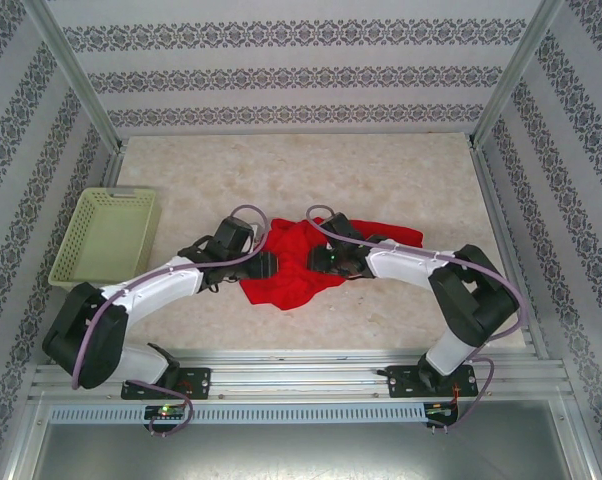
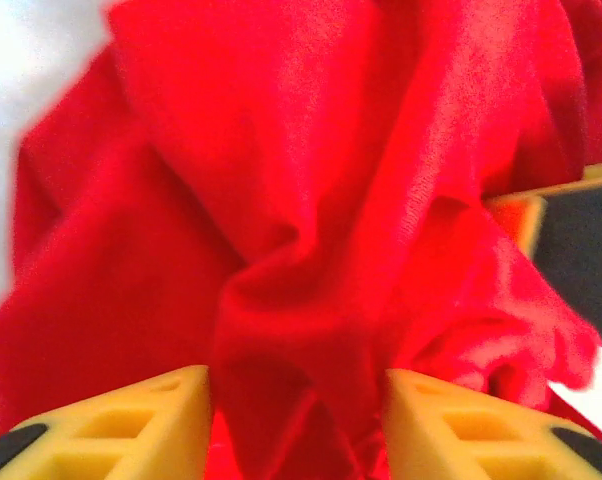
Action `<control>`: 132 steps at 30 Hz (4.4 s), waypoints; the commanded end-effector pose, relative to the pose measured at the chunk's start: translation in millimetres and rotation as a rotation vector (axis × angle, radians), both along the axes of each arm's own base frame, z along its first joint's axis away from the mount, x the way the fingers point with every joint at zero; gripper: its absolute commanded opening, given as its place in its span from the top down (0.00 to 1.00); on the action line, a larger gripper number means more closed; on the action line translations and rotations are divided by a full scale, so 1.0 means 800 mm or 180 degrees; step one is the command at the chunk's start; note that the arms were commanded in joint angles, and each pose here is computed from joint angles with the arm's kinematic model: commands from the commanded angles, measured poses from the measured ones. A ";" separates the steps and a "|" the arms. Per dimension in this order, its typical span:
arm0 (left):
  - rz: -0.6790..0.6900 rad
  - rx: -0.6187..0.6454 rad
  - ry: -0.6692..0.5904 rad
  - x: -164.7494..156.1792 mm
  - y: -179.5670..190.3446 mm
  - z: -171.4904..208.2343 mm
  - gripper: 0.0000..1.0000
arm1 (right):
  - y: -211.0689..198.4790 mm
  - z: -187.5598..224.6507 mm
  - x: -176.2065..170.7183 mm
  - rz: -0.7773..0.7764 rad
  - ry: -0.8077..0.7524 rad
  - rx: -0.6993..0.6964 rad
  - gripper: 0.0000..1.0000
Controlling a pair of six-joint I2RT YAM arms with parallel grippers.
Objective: Fold the inside-out t-shirt
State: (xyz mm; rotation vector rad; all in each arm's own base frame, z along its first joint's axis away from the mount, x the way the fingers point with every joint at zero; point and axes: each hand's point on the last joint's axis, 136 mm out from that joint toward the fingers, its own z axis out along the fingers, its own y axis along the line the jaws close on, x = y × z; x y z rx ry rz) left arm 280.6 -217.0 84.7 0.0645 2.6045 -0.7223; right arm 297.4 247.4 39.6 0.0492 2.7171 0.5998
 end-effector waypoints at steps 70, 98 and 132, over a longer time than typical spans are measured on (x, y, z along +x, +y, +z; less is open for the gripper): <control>-0.0832 0.0713 -0.0644 0.014 -0.102 0.030 0.92 | -0.053 0.130 -0.003 -0.0515 -0.0681 0.0399 1.00; -0.1286 0.0365 -0.1124 -0.057 -0.091 0.053 1.00 | 0.007 0.112 -0.068 0.1227 -0.1229 0.0229 0.23; -0.1017 0.0842 -0.0702 -0.070 -0.044 -0.024 0.88 | -0.043 0.144 -0.022 0.0032 -0.1073 0.0641 1.00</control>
